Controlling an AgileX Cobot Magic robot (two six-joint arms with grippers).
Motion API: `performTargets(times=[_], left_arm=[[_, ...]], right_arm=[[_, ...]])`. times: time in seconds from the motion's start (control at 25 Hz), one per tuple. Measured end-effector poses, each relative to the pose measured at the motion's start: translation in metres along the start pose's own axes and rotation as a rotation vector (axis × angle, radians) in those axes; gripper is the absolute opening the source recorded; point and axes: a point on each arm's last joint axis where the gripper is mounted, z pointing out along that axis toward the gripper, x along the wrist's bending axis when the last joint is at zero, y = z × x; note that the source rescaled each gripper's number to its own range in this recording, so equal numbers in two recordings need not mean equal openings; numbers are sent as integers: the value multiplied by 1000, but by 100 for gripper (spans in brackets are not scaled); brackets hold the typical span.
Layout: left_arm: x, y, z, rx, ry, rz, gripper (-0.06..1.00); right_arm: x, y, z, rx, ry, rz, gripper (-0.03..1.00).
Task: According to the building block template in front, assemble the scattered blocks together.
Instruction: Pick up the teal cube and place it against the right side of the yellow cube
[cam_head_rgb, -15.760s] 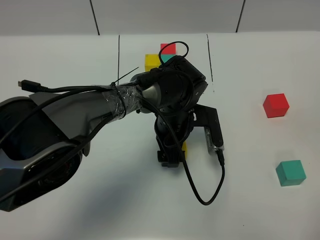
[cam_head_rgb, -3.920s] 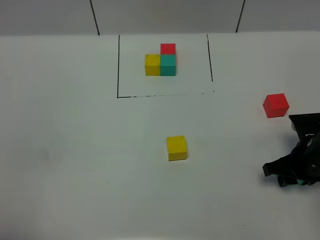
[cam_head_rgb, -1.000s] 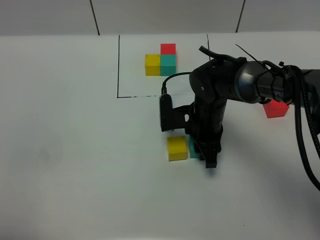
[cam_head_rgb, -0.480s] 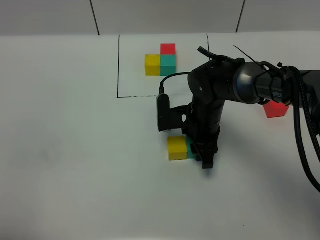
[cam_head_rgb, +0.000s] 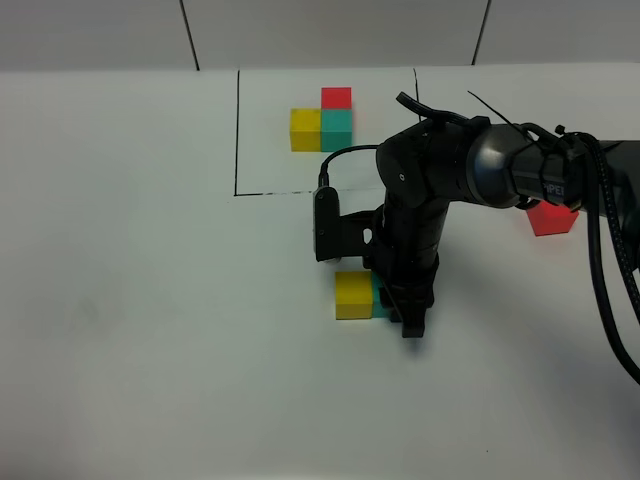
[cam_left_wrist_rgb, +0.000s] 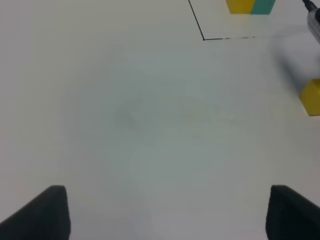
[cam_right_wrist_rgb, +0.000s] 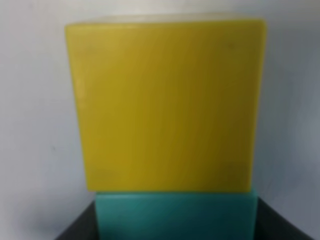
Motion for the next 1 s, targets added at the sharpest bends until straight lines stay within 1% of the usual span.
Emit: performTargets(times=[1.0], left_arm=[[0,0,0,0,0,0,74]], right_arm=[[0,0,0,-1,0,7,1]])
